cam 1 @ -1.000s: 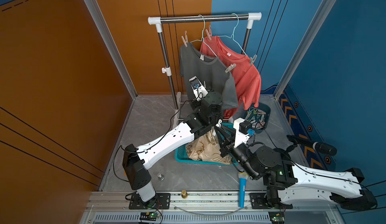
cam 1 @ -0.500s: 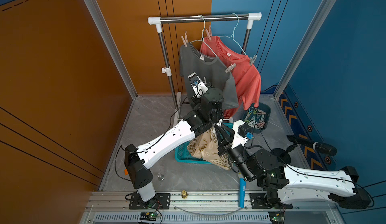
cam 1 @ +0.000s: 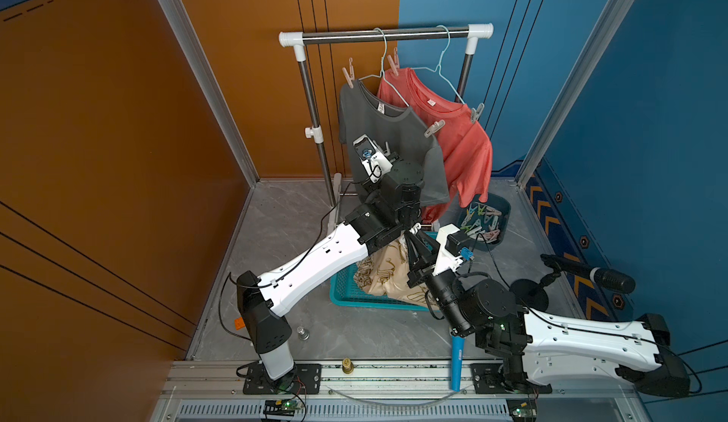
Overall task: Use clothespins to secure the t-shirt on both sides of the hanger
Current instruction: Clamp the T-shirt on the hanger, then hang the hanger on the clothesline.
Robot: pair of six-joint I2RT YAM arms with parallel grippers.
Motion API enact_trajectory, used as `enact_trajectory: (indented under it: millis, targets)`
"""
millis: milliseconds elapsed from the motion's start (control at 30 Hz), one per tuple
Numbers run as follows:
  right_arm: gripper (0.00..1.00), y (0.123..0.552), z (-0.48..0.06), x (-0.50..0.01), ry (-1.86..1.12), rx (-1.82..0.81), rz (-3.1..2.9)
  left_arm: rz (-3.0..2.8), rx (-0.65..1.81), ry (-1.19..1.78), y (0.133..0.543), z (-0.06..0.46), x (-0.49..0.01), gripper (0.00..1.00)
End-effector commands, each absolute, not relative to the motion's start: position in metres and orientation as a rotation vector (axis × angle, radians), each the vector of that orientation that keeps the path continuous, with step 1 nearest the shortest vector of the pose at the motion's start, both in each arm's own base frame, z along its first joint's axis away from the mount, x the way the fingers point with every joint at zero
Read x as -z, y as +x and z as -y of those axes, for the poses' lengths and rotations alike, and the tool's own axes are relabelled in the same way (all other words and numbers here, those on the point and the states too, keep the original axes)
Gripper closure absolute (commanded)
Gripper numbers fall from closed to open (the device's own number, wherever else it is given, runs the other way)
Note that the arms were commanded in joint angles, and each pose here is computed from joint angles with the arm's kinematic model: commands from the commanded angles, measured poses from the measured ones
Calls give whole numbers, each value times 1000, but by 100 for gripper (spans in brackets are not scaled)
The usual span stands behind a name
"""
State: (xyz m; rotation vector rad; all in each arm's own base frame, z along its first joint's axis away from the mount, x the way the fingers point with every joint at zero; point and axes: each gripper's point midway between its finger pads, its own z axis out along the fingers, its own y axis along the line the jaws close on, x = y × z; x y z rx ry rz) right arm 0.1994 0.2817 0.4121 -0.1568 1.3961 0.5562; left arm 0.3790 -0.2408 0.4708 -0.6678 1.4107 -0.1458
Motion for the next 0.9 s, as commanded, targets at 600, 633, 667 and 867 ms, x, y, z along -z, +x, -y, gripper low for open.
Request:
enact_trajectory:
  millis: [600,633,667,867]
  targets:
    - [39,173,-157,-468,-151,-629,-1356,-1580,716,-381,413,224,-457,98]
    - [39,176,-148,-468,-148,-592,-1368,-1586,738,-340,410,223,-460,99]
    - [39,180,-139,-468,-144,-546,-1388,-1590,746,-290,407,221,-465,99]
    - [37,207,-147,-440,-214,-491,-1562,-1641,784,-8,372,213,-487,98]
